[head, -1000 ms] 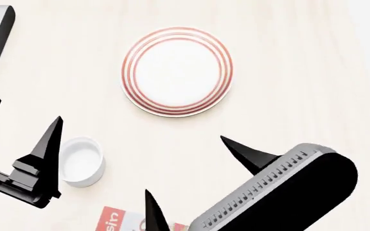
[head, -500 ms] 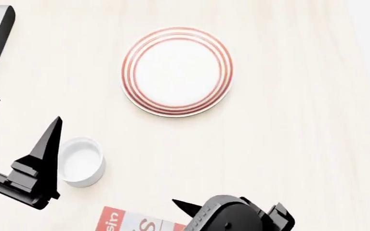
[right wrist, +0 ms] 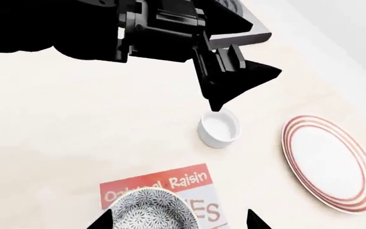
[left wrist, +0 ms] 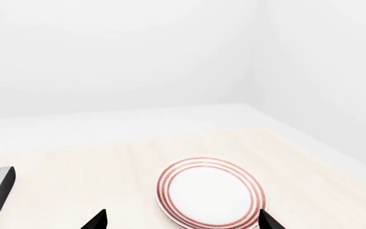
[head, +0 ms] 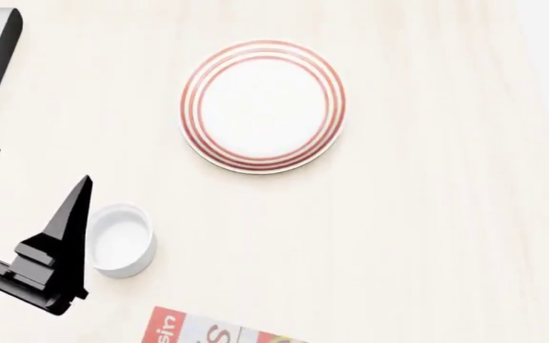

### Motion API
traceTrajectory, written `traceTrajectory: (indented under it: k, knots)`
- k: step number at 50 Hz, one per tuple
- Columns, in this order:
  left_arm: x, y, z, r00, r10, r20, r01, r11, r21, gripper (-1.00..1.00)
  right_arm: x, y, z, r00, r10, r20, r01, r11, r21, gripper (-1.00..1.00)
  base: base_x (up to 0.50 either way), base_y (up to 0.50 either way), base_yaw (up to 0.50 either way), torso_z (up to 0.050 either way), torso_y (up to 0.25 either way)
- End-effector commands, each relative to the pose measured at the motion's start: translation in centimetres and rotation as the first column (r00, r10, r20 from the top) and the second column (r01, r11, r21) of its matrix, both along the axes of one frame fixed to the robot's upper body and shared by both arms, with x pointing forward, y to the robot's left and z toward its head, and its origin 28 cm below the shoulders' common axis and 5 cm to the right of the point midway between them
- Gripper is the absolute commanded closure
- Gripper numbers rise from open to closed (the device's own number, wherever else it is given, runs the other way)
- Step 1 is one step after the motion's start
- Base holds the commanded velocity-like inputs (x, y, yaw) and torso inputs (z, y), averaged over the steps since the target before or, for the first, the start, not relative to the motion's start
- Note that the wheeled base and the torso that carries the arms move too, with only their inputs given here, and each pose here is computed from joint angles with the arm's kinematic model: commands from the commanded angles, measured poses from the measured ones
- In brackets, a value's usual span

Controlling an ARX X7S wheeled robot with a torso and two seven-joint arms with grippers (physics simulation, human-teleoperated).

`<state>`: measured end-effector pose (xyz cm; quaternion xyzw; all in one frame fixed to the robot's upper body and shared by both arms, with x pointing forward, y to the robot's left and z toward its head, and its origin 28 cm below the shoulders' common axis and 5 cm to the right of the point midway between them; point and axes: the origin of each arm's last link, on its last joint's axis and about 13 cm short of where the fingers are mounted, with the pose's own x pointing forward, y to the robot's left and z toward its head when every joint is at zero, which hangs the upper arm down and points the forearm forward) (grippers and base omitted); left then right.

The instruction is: Pick the akita bowl on the cookies box and place it on the plate.

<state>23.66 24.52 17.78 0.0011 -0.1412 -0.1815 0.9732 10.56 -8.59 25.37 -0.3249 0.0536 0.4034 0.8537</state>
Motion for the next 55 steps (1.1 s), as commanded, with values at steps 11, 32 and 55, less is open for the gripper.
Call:
traceTrajectory:
  k: [11, 32, 55]
  knots:
    - [-0.1, 0.0, -0.3, 1.000, -0.009, -0.001, 0.009, 1.000, -0.002, -1.00, -0.7, 1.4, -1.6, 0.993, 0.104, -0.063, -0.110, 0.988, -0.105, -1.00, 0.00, 0.00, 0.00, 0.000, 0.000]
    - [-0.1, 0.1, -0.3, 1.000, -0.008, -0.001, 0.008, 1.000, -0.010, -1.00, -0.3, 1.4, -2.6, 0.988, 0.065, -0.141, -0.097, 0.968, -0.230, -1.00, 0.00, 0.00, 0.00, 0.000, 0.000]
    - [-0.3, 0.0, -0.4, 1.000, -0.010, -0.005, 0.010, 1.000, -0.012, -1.00, 0.4, 1.6, -3.0, 0.981, 0.062, -0.184, -0.115, 0.949, -0.293, -1.00, 0.00, 0.00, 0.00, 0.000, 0.000]
